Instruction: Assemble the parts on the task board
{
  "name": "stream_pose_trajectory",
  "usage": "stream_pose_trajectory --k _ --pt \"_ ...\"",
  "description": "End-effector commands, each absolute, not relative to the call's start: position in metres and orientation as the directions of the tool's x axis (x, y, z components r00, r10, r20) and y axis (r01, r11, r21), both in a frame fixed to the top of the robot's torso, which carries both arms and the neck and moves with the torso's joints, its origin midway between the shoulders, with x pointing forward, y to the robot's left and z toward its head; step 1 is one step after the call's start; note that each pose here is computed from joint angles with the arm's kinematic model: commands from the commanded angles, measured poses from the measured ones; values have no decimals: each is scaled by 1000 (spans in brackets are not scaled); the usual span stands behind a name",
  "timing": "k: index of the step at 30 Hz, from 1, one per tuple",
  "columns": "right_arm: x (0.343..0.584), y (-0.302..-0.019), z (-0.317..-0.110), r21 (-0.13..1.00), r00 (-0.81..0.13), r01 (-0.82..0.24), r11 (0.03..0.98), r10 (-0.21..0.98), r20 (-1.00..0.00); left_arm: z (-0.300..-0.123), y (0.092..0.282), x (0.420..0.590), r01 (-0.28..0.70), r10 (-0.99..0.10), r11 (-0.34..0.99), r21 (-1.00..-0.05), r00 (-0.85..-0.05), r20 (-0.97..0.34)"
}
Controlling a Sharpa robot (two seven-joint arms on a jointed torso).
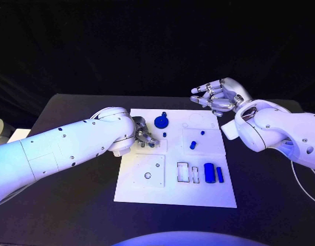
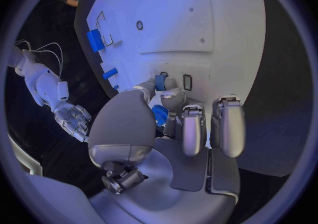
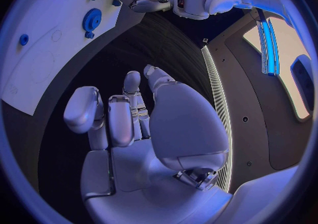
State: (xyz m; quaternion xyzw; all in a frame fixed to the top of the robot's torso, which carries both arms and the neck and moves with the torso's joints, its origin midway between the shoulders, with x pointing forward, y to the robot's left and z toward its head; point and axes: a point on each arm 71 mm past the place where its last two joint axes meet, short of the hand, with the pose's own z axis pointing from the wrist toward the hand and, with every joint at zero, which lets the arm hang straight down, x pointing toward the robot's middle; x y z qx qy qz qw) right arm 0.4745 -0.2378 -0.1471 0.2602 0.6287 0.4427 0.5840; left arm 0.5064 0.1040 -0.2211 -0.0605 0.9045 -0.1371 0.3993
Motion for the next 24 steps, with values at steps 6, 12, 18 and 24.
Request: stream_pose_trajectory --k 6,12,18,24 --pt "474 -236 -148 857 -199 -200 475 837 -510 -232 111 503 -45 -185 975 -218 -707 -682" --pt "474 -235 -148 857 -200 -200 475 837 -510 -230 111 503 -31 -166 978 -208 -717 -676" --pt "474 -235 -148 857 -201 -200 475 836 -510 -227 110 504 -9 -138 981 -194 -731 -669" --pt "474 -235 -148 857 -201 -200 475 836 -510 -222 108 506 17 -104 985 -173 -743 -661"
